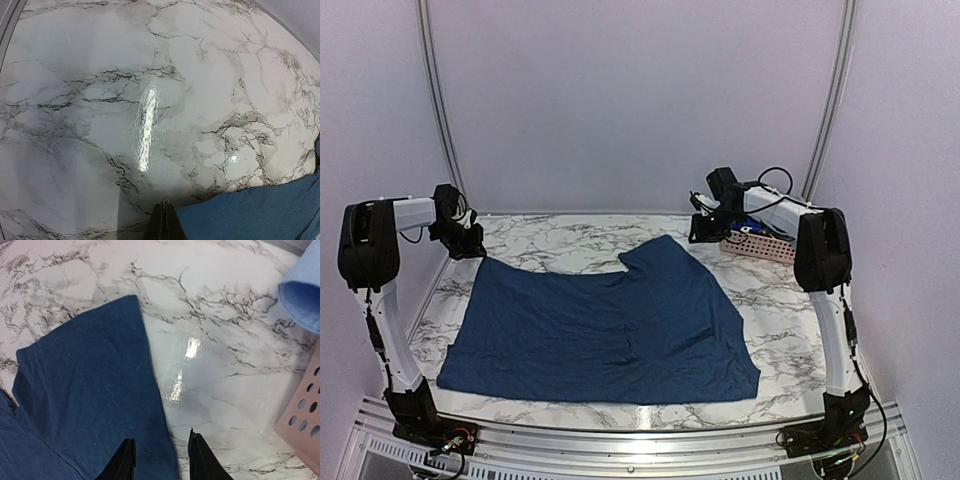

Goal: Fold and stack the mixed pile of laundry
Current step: Pick up the 1/3-folded T-shirt from the center of the board.

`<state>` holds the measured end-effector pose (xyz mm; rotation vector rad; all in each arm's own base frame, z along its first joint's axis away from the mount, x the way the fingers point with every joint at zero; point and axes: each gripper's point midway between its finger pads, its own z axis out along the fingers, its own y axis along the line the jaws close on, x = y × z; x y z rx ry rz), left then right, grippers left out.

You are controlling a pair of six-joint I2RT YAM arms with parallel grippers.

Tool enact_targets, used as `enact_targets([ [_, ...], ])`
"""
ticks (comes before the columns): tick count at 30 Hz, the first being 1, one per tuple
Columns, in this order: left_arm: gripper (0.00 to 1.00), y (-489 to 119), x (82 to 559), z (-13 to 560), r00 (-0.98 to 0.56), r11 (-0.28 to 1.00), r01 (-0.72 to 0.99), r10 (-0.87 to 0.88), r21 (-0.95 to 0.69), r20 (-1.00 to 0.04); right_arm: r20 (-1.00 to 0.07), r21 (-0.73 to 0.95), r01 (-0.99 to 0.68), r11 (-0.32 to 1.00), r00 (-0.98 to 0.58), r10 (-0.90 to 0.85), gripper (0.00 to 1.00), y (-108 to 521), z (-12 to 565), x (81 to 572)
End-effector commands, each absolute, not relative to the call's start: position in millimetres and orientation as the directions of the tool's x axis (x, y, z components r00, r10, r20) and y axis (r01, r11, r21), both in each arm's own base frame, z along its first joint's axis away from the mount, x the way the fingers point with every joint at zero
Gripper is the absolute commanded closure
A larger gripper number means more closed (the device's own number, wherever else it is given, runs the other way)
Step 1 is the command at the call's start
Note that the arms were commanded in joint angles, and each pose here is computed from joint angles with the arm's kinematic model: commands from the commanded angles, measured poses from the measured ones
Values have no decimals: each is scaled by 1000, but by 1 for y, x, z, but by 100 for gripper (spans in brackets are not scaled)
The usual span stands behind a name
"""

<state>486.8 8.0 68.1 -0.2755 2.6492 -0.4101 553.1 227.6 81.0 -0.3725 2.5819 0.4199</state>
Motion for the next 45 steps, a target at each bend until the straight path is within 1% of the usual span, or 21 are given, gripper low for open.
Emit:
enact_targets([
  [1, 100, 5, 487, 63, -885, 929, -128, -265, -347, -382, -467, 227, -316, 921, -865, -182, 67, 223, 57, 550],
  [8, 100, 5, 489, 57, -886, 927, -136, -272, -351, -375, -437, 196, -342, 919, -870, -231, 67, 228, 37, 545],
  [15, 100, 6, 492, 54, -885, 926, -142, -278, -351, -374, -375, 94, -358, 929, -877, -300, 67, 231, 7, 534],
  [18, 100, 6, 493, 53, -885, 925, -144, -279, -351, -373, -351, 72, -354, 932, -884, -309, 69, 228, -3, 531],
  [19, 100, 5, 493, 53, -885, 925, -143, -279, -352, -373, -344, 67, -357, 932, -885, -314, 72, 227, -6, 530],
  [21, 100, 5, 494, 54, -885, 924, -142, -279, -354, -373, -336, 70, -367, 928, -884, -324, 81, 228, -9, 528],
  [24, 100, 6, 494, 55, -883, 924, -145, -282, -354, -375, -358, 103, -391, 915, -872, -332, 100, 237, 2, 529],
  [29, 100, 4, 498, 60, -875, 921, -138, -286, -365, -390, -460, 123, -376, 918, -842, -283, 100, 239, 50, 549],
  [32, 100, 3, 501, 62, -870, 913, -140, -298, -382, -393, -516, 117, -331, 937, -826, -227, 100, 222, 76, 568],
  [35, 100, 1, 505, 67, -861, 907, -139, -309, -398, -405, -550, 130, -301, 945, -815, -184, 100, 209, 92, 581],
  [39, 100, -1, 508, 71, -855, 902, -131, -313, -411, -414, -557, 154, -308, 939, -812, -174, 100, 209, 95, 583],
  [43, 100, -2, 507, 66, -860, 897, -133, -316, -421, -402, -531, 214, -334, 918, -829, -178, 100, 219, 85, 575],
  [45, 100, -3, 505, 64, -862, 897, -134, -315, -421, -397, -498, 224, -338, 914, -846, -191, 79, 222, 73, 568],
])
